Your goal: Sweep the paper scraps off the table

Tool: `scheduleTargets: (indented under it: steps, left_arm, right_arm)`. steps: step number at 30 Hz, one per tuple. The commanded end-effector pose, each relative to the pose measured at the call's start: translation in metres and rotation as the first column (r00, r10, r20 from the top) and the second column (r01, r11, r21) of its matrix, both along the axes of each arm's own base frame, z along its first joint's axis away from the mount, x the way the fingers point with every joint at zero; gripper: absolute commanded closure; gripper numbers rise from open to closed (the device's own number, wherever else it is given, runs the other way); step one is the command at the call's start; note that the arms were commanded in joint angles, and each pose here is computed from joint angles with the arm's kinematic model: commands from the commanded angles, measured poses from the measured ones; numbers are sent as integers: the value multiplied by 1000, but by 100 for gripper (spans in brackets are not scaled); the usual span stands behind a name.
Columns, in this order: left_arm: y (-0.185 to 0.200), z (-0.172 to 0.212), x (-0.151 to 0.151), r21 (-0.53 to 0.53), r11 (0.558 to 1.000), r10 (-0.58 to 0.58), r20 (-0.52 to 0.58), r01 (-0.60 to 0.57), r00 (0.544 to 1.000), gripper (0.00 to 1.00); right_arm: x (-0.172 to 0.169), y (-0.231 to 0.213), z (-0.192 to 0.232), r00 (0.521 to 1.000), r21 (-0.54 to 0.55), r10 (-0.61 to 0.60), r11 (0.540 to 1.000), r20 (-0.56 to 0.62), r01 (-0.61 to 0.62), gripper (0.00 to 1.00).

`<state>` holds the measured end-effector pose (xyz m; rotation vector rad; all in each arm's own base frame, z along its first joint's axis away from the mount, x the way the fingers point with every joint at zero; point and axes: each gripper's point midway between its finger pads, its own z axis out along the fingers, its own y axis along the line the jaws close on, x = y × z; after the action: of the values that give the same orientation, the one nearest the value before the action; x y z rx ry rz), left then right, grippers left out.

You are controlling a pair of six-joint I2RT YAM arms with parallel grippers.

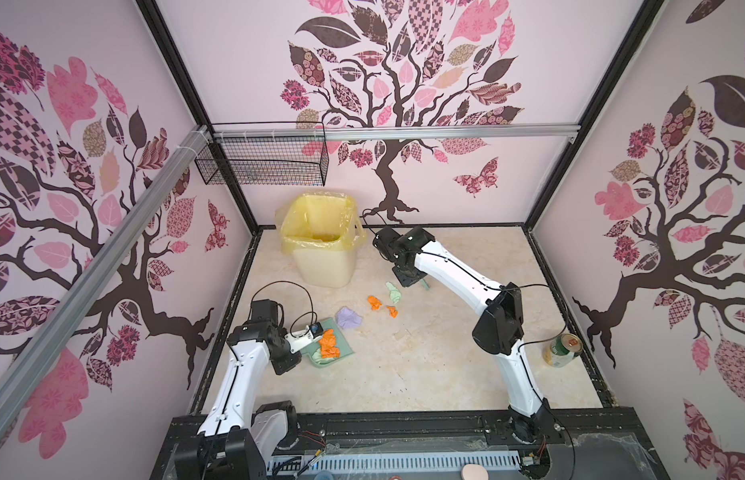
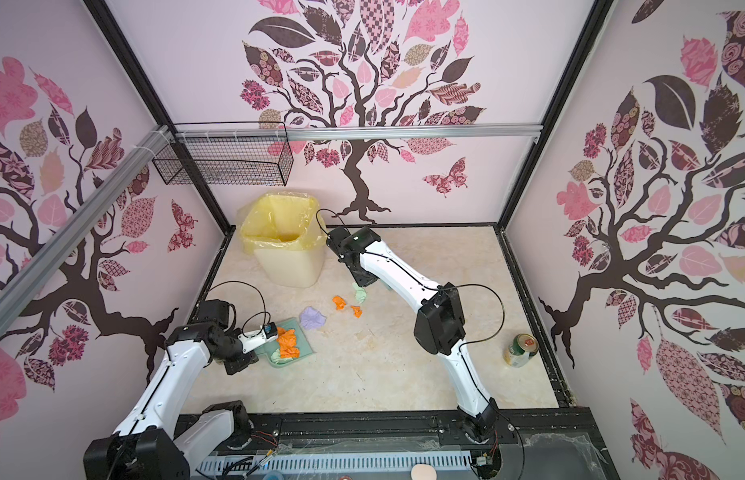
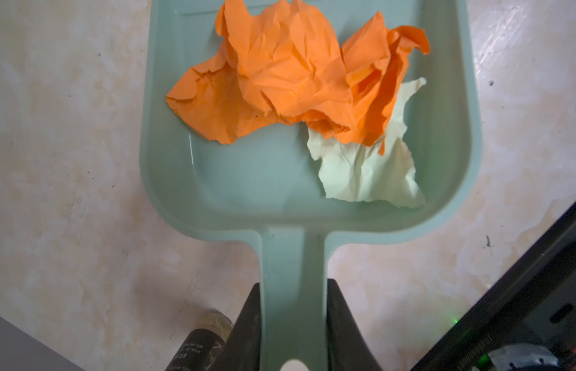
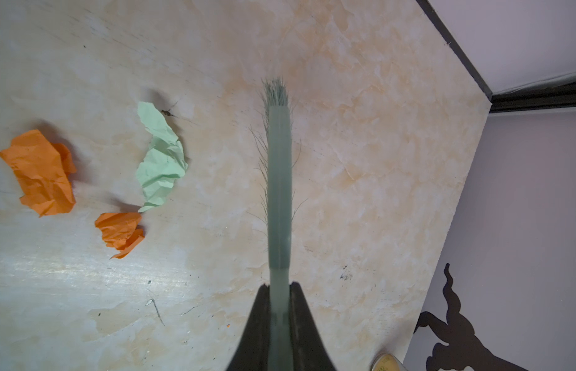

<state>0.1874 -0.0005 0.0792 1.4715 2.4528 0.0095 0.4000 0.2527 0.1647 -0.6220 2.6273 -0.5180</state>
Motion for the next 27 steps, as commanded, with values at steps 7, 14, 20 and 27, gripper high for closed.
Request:
scheduleTargets:
  steps: [7, 14, 20, 27]
  left_arm:
    - [4, 15, 7, -14, 1000, -27, 35, 27, 999, 100]
    - [13, -1, 8, -22, 1000, -15, 2, 15, 1000, 100]
    - [20, -14, 20, -12, 1000, -20, -11, 20, 1000, 100]
    - [23, -17, 44, -35, 999, -23, -17, 22, 1000, 100]
  right_arm:
    - [14, 3, -18, 1000, -38, 14, 999, -4, -15, 100]
    - [19, 3, -27, 1000, -52, 17, 998, -9, -18, 100]
    - [19, 13, -38, 999, -22, 27, 999, -41, -28, 100]
    - [6, 27, -49, 995, 4, 50, 999, -90, -50, 100]
